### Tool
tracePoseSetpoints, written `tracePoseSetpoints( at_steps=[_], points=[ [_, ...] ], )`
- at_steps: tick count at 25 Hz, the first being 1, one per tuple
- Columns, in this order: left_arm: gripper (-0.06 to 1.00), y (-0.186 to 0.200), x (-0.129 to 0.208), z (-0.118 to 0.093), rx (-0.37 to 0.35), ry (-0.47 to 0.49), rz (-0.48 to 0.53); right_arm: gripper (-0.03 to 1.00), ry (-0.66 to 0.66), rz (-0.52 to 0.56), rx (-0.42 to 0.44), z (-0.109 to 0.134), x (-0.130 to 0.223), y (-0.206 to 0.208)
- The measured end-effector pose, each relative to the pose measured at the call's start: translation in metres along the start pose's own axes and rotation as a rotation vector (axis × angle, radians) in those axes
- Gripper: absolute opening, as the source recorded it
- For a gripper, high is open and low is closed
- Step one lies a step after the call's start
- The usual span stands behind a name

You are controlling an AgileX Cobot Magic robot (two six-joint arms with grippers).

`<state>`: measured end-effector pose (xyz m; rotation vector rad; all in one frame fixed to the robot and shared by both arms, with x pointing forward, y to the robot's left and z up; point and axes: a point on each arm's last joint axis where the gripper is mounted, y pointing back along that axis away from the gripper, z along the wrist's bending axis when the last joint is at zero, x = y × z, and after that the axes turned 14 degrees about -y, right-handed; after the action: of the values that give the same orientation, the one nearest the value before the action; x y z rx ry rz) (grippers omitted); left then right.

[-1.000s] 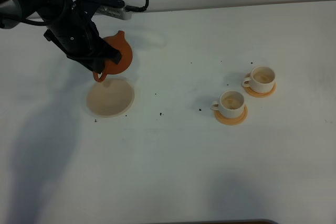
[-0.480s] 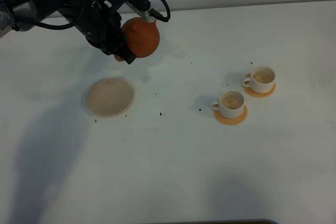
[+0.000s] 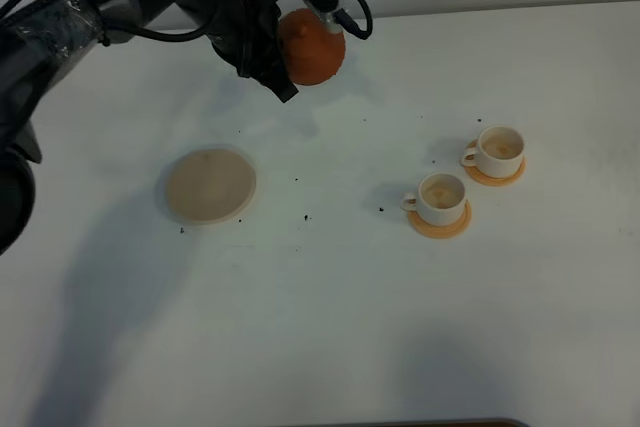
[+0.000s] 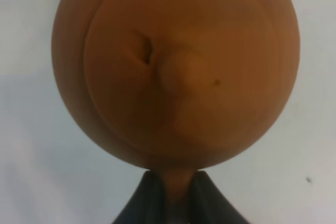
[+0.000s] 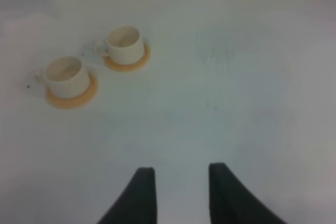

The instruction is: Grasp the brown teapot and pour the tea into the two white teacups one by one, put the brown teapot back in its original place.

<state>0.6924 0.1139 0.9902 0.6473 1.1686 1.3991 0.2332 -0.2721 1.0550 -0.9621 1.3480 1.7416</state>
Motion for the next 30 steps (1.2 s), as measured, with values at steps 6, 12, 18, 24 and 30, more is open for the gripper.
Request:
tracePoseSetpoints(
  at_steps=[6, 12, 18, 24, 30],
  points=[
    [0.11, -0.018, -0.017, 0.002, -0.021, -0.094, -0.024, 0.24, -0.003, -0.001, -0.005, 0.000, 0.000, 0.000],
    [0.11, -0.030, -0.027, 0.001, -0.084, -0.191, -0.072, 0.24, -0.004, -0.001, -0.007, 0.001, 0.000, 0.000],
    [0.11, -0.044, -0.049, -0.012, -0.128, -0.324, -0.137, 0.24, -0.004, -0.001, -0.008, 0.001, 0.000, 0.000],
    [0.11, -0.063, -0.062, -0.032, -0.099, -0.416, -0.152, 0.24, -0.007, -0.001, -0.013, 0.001, 0.000, 0.000],
    [0.11, -0.077, -0.074, -0.046, -0.096, -0.508, -0.164, 0.24, -0.009, -0.002, -0.018, 0.002, 0.000, 0.000]
  ],
)
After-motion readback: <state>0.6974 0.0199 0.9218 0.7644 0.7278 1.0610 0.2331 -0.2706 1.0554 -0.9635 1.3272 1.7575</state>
